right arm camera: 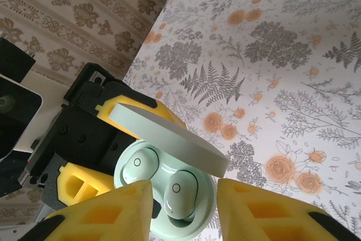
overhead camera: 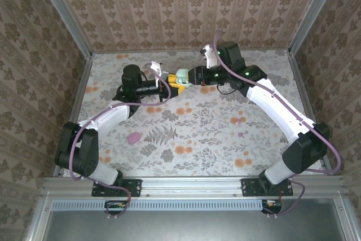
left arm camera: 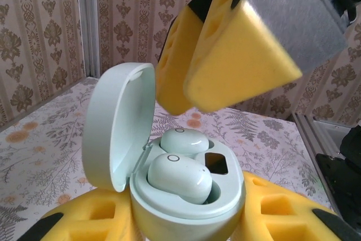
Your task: Insert wireless bluetooth earbuds into charging case
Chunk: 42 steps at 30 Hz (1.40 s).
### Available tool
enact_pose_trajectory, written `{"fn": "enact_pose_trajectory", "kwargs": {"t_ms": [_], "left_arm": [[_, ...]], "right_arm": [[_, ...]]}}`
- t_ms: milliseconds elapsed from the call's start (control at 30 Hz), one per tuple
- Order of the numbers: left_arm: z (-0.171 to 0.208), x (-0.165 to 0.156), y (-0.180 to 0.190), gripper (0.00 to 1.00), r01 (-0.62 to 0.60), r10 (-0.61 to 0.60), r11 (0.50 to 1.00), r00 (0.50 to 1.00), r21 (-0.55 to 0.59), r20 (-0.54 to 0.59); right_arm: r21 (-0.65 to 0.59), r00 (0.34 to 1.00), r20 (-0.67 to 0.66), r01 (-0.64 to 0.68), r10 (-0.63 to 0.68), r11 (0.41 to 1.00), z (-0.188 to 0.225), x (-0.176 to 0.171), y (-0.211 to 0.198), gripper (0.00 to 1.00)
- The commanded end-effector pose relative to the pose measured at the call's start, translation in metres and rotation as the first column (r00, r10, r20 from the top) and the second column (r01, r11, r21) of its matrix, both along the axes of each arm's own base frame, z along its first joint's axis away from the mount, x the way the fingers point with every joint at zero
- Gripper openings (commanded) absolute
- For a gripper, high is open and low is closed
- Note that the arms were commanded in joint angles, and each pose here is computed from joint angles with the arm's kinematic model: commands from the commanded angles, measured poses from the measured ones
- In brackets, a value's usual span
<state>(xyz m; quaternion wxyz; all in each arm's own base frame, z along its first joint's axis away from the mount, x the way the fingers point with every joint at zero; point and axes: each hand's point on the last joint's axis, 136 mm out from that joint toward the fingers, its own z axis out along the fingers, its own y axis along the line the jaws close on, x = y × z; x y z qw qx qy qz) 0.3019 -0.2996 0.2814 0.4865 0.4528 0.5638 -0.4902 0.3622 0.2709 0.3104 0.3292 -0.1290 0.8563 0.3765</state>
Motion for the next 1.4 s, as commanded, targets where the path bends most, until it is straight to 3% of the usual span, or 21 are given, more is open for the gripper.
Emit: {"fn": "enact_pose_trajectory", "kwargs": {"t_ms": [0, 133, 267, 700, 1000, 1367], "left_arm": [[0.019, -0.004, 0.0, 0.22, -0.007, 0.009, 1.0, 0.993, -0.012, 0.117], [0.017, -0.009, 0.0, 0.22, -0.008, 0.004, 1.0, 0.986, 0.024, 0.164], [0.017, -0.012, 0.0, 0.22, -0.011, 0.001, 0.999, 0.978, 0.043, 0.207], [0.018, -0.02, -0.011, 0.22, 0.01, -0.018, 0.999, 0.977, 0.041, 0.212], [0.02, -0.011, -0.012, 0.23, -0.021, 0.017, 1.0, 0.983, 0.019, 0.184], [0.029, 0.002, -0.012, 0.23, -0.062, 0.066, 0.998, 0.983, -0.025, 0.173]], "right_arm": [[0.048, 0.997, 0.042, 0.065, -0.067, 0.997, 0.027, -0.001, -0.016, 0.39], [0.142, 0.989, -0.001, 0.148, -0.149, 0.979, 0.035, 0.006, -0.033, 0.43], [0.224, 0.971, -0.126, 0.228, -0.204, 0.947, 0.034, 0.019, -0.047, 0.47], [0.302, 0.964, -0.265, 0.103, -0.02, 0.948, 0.017, 0.031, -0.006, 0.54], [0.258, 0.949, -0.312, 0.03, 0.054, 0.966, -0.005, 0.012, 0.001, 0.56], [0.293, 0.942, -0.321, 0.004, 0.094, 0.956, -0.009, -0.002, 0.002, 0.57]]}}
